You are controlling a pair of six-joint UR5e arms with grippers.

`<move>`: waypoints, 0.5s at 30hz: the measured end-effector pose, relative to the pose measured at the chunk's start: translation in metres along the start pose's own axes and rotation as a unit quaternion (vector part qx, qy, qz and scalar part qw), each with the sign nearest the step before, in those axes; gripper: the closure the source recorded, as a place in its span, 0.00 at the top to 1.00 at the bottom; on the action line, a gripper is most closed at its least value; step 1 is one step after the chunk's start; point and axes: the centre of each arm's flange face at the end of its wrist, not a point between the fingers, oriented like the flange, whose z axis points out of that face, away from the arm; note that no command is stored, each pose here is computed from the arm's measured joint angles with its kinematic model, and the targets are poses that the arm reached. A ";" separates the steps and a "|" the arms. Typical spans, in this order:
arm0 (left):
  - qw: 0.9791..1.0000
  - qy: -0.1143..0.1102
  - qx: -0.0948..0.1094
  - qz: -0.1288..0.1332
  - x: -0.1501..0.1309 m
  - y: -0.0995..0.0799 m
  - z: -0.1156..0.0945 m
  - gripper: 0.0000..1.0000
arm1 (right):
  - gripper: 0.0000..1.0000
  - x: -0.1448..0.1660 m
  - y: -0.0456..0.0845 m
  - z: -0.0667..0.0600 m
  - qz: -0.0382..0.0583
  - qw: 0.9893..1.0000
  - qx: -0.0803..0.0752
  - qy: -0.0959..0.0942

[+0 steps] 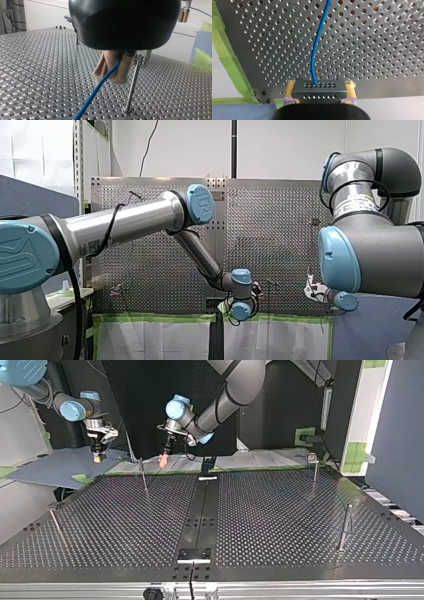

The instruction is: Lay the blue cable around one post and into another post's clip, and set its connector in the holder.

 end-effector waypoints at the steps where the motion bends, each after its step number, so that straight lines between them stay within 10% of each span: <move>1: 1.000 0.000 0.000 0.000 0.000 0.000 0.000 0.00 | 0.02 0.000 0.001 0.000 0.001 1.000 -0.002 0.000; 15: 1.000 -0.002 -0.008 0.002 -0.001 0.005 0.001 0.00 | 0.02 -0.006 0.011 -0.001 0.008 1.000 -0.017 -0.004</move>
